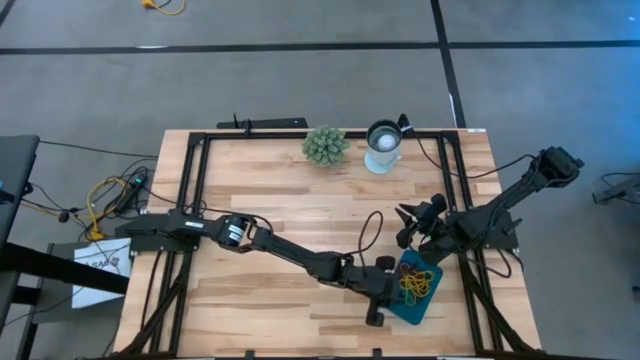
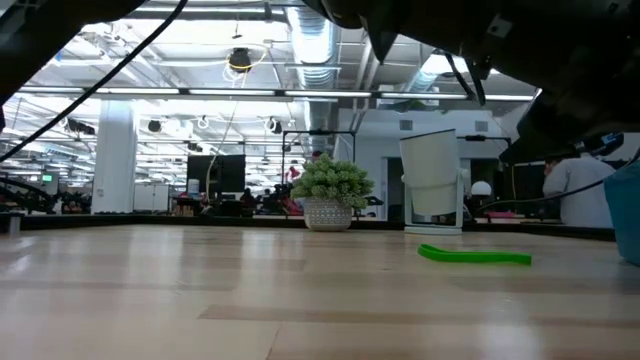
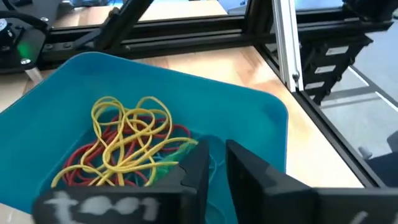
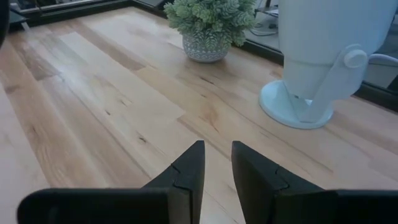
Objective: Pick and place items into bin
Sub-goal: Put the green rubber band into the blue bin
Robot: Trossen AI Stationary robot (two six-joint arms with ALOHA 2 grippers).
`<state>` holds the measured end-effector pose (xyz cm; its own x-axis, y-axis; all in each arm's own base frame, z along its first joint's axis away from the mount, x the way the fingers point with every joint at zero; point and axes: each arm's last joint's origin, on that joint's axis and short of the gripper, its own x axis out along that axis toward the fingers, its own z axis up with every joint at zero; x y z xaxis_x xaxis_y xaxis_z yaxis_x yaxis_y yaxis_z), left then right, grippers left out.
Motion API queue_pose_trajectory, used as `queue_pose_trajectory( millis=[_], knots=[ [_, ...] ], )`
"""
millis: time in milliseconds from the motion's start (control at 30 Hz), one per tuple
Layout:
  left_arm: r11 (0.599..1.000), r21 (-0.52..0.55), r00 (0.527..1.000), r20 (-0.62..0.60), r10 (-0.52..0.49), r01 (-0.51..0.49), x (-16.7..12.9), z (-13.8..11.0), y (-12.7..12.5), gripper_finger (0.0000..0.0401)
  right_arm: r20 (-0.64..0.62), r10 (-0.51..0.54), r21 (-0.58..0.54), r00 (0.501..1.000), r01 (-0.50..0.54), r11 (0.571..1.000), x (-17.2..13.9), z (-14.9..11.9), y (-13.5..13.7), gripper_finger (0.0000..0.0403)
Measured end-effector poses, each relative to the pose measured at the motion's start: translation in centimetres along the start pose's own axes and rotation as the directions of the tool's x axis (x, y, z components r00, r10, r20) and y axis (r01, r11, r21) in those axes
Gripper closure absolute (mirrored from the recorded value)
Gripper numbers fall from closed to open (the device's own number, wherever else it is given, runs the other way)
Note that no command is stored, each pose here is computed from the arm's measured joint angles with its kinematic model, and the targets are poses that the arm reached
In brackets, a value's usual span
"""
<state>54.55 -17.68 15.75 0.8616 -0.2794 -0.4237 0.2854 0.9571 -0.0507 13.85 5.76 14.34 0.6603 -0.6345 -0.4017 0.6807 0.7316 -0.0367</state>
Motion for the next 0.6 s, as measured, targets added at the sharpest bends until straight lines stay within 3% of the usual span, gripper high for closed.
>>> queue_pose_trajectory(
  millis=[200,300,433,600],
  knots=[
    [1.000,0.012,1.000,-0.021,0.007,-0.007,-0.1,-0.1,0.0,0.0320,0.000,0.000,0.000,1.000,0.000,1.000,0.0,0.0,0.0,0.0327],
    [0.998,0.050,0.994,-0.098,0.046,-0.041,-0.9,0.1,0.1,0.0310,-0.002,0.001,0.001,1.000,-0.001,1.000,0.0,0.0,0.0,0.0327],
    [0.983,0.106,0.959,-0.227,0.169,-0.149,-4.1,2.2,0.4,0.0308,-0.026,0.018,0.001,1.000,-0.018,1.000,0.0,-0.1,0.1,0.0327],
    [0.979,0.132,0.938,-0.291,0.190,-0.157,-7.2,4.4,0.5,0.0307,-0.040,0.030,0.002,0.999,-0.030,1.000,0.0,-0.1,0.1,0.0327]
  ],
)
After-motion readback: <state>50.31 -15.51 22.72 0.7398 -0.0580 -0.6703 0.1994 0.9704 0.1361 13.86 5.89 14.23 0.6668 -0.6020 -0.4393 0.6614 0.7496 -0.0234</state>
